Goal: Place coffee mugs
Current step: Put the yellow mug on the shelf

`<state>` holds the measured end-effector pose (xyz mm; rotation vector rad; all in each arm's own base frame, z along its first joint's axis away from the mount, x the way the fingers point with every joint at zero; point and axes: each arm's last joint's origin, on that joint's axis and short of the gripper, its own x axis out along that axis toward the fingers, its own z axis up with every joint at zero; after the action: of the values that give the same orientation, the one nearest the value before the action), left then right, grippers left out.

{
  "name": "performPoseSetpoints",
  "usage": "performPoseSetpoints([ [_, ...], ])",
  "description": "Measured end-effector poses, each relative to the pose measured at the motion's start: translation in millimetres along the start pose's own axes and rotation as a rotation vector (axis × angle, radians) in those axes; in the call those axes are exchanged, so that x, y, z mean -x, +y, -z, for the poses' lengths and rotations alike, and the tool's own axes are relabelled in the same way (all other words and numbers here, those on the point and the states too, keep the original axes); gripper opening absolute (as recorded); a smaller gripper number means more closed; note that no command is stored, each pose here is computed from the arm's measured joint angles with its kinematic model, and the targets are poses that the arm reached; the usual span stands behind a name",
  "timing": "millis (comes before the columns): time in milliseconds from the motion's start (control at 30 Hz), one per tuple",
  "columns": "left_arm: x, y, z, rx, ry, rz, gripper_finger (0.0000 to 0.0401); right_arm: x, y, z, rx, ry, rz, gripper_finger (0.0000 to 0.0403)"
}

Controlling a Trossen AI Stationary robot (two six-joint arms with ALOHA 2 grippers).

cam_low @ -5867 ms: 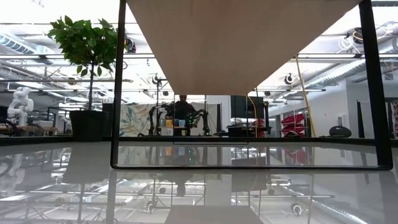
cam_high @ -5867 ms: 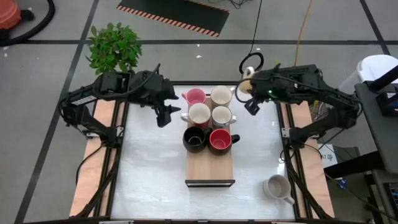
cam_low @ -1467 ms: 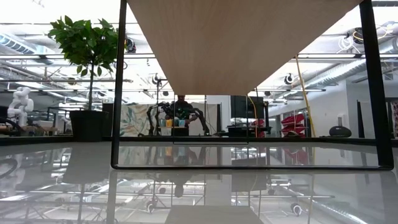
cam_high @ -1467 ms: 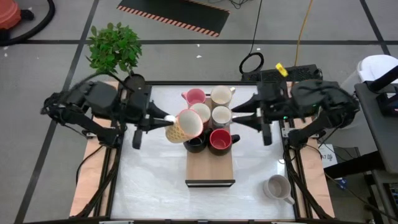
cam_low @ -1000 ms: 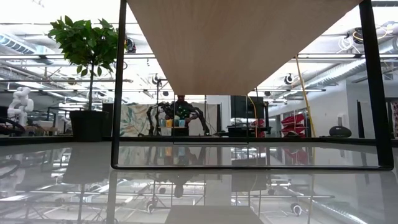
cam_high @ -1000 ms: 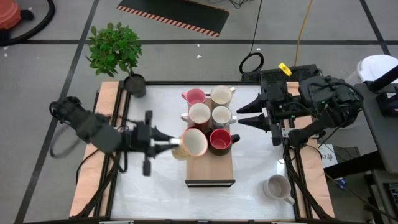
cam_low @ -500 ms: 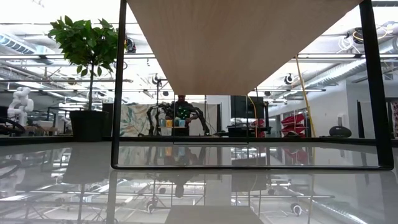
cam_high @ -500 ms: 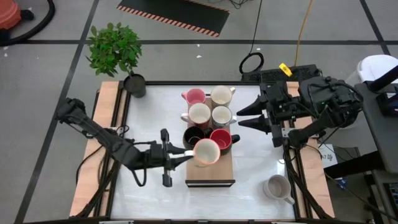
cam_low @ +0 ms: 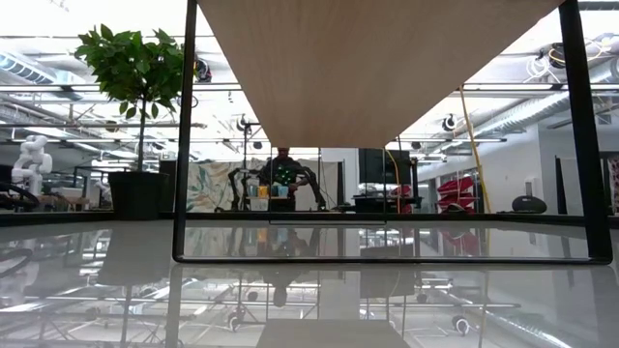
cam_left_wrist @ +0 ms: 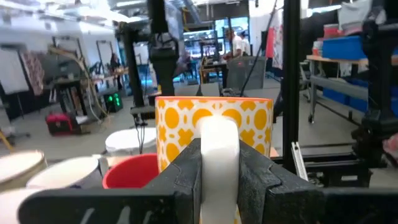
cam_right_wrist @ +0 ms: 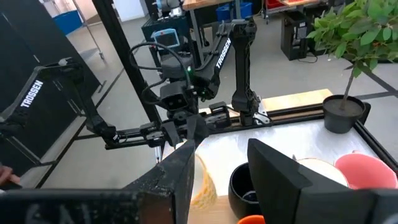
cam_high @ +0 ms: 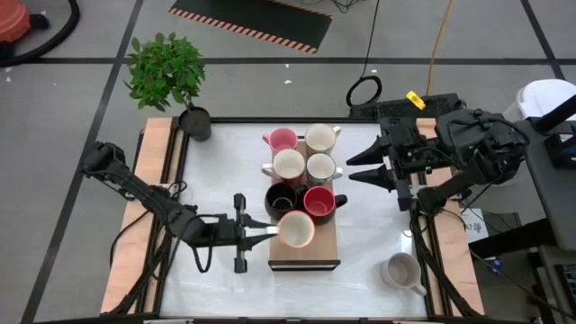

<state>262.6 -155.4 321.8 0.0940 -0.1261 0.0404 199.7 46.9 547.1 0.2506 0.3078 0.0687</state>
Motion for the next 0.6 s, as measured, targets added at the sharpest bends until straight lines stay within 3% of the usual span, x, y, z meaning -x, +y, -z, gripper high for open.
performPoseSetpoints([
  [200,1,-1,-1,-0.031,-0.007,0.002,0.0064,9,-2,-2,0.015,-0.034,0.044,0.0137],
  [300,1,0,-1,0.012,-0.005,-0.007,0.0064,13,-3,-3,0.023,-0.047,0.044,0.0137],
  [600,-1,3,3,0.013,0.008,-0.088,0.0064,20,-4,-3,0.032,-0.058,0.04,0.0137],
])
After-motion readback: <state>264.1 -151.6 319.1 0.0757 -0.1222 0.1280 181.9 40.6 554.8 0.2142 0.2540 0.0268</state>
